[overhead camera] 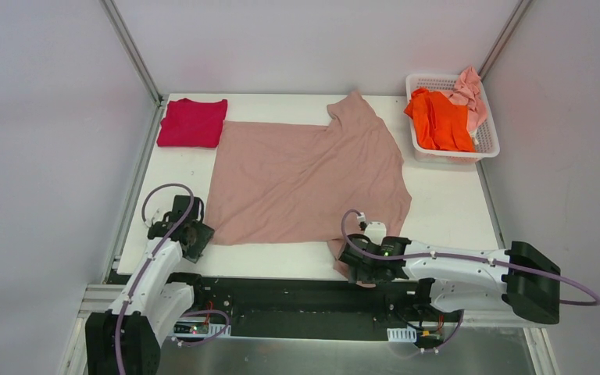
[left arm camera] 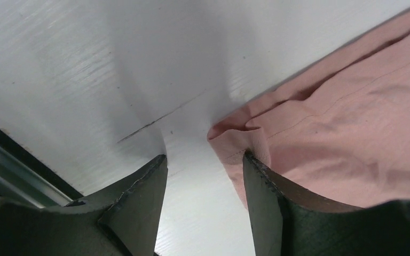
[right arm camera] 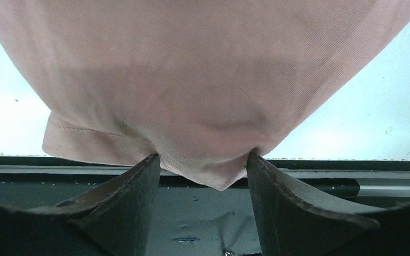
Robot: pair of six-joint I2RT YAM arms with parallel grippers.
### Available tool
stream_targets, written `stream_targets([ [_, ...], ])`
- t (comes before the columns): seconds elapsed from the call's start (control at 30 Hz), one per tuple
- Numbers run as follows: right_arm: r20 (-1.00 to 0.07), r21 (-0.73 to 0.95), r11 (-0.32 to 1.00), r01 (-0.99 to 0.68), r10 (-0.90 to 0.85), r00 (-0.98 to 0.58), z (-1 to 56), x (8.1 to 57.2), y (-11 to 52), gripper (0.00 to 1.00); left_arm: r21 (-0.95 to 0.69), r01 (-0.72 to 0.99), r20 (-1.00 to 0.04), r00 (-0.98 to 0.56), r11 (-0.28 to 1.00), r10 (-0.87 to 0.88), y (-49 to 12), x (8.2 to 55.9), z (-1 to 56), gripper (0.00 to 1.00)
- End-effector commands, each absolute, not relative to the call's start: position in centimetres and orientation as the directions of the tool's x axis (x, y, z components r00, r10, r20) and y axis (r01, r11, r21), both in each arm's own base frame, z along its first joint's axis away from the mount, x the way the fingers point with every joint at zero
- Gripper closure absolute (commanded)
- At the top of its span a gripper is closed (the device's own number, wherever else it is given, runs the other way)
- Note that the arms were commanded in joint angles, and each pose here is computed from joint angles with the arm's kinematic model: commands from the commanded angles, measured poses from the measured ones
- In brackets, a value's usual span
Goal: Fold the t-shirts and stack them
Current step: Grab the side of the flattened tshirt closest away from the robot with both arms, then fold the flattened tshirt in 1/3 of the way
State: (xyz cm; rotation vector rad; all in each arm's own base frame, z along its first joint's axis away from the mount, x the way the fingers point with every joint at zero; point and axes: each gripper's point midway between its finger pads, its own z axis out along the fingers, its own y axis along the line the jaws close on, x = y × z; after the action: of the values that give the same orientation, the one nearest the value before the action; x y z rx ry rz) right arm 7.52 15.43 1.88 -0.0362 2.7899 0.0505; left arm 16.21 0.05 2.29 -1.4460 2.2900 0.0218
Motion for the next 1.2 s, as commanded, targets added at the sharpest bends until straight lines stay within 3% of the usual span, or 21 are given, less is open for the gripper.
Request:
stream_targets([
  [0.0,-0.379,0.001,1.000,-0.002,-0.002,-0.925,1.1,8.5,15.5,0.38,-0.219,-0.853,-0.348,-0.385,0.474,-0.855,-0.5,16.9,1.3,0.49],
  [0.1,-0.378,-0.021,1.000,0.010,0.001,-0.926,0.8,8.7,15.2,0.41,-0.208,-0.856,-0.353,-0.385,0.473,-0.853,-0.3,17.0,1.1,0.56],
  [0.2,-0.383,-0.033,0.999,0.016,0.002,-0.924,0.6,8.8,15.0,0.47,-0.211,-0.854,-0.348,-0.389,0.476,-0.853,-0.4,17.1,0.9,0.71],
  [0.3,-0.391,-0.031,0.999,0.025,0.011,-0.920,0.6,9.0,15.0,0.65,-0.214,-0.853,-0.349,-0.387,0.475,-0.853,-0.4,17.0,0.8,1.00],
  [0.5,-0.412,-0.016,0.999,0.038,0.028,-0.911,1.8,9.3,14.8,1.00,-0.245,-0.835,-0.381,-0.384,0.493,-0.841,-0.2,17.6,1.7,1.00],
  [0.9,-0.381,0.049,0.998,0.035,0.051,-0.923,5.7,10.3,14.9,1.00,-0.338,-0.789,-0.413,-0.365,0.513,-0.834,-0.5,19.4,4.4,1.00],
  [1.17,-0.424,0.113,0.992,0.064,0.107,-0.899,9.3,14.5,15.4,1.00,-0.369,-0.773,-0.441,-0.344,0.516,-0.829,-0.4,21.7,7.1,1.00],
])
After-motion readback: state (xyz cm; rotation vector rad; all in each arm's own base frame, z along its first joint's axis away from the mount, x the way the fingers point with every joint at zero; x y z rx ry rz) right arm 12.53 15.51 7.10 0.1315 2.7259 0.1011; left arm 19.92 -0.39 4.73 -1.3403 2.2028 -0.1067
